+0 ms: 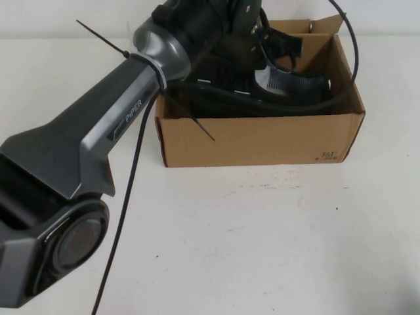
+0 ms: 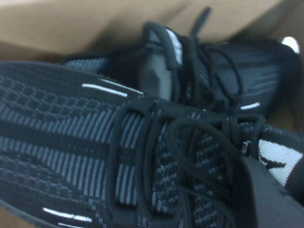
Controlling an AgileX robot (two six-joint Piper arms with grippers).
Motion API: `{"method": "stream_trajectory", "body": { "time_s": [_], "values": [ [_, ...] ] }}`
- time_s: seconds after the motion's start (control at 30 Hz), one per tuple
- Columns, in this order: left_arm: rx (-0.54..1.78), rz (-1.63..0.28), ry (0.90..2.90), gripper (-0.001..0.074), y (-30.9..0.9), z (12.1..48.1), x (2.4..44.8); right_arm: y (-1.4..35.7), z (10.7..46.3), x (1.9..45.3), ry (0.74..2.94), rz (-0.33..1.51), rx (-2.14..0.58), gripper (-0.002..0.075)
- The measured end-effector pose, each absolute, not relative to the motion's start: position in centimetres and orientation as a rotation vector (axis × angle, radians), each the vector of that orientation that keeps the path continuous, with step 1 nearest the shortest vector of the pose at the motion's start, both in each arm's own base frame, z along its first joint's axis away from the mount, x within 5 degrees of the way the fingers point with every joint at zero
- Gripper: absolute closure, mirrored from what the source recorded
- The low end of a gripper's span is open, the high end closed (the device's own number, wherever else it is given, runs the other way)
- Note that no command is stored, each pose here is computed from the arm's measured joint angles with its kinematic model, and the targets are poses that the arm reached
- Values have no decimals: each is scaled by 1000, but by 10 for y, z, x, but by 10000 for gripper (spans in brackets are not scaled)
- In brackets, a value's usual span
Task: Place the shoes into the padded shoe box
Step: Place the shoe in the shoe box
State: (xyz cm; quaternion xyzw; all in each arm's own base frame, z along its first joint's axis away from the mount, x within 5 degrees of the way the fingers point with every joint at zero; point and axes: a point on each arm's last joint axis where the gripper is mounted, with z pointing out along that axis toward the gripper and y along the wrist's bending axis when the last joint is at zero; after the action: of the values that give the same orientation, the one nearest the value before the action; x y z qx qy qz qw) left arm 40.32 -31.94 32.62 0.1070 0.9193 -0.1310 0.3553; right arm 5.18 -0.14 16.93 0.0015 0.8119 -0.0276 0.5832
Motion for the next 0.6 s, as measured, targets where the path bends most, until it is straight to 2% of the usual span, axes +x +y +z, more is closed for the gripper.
{"method": "stream_trajectory", "body": {
  "time_s": [0.6],
  "values": [
    [275, -443, 2400, 732, -330, 339, 389, -1, 169, 52, 1895, -64, 3, 734]
  ]
}}
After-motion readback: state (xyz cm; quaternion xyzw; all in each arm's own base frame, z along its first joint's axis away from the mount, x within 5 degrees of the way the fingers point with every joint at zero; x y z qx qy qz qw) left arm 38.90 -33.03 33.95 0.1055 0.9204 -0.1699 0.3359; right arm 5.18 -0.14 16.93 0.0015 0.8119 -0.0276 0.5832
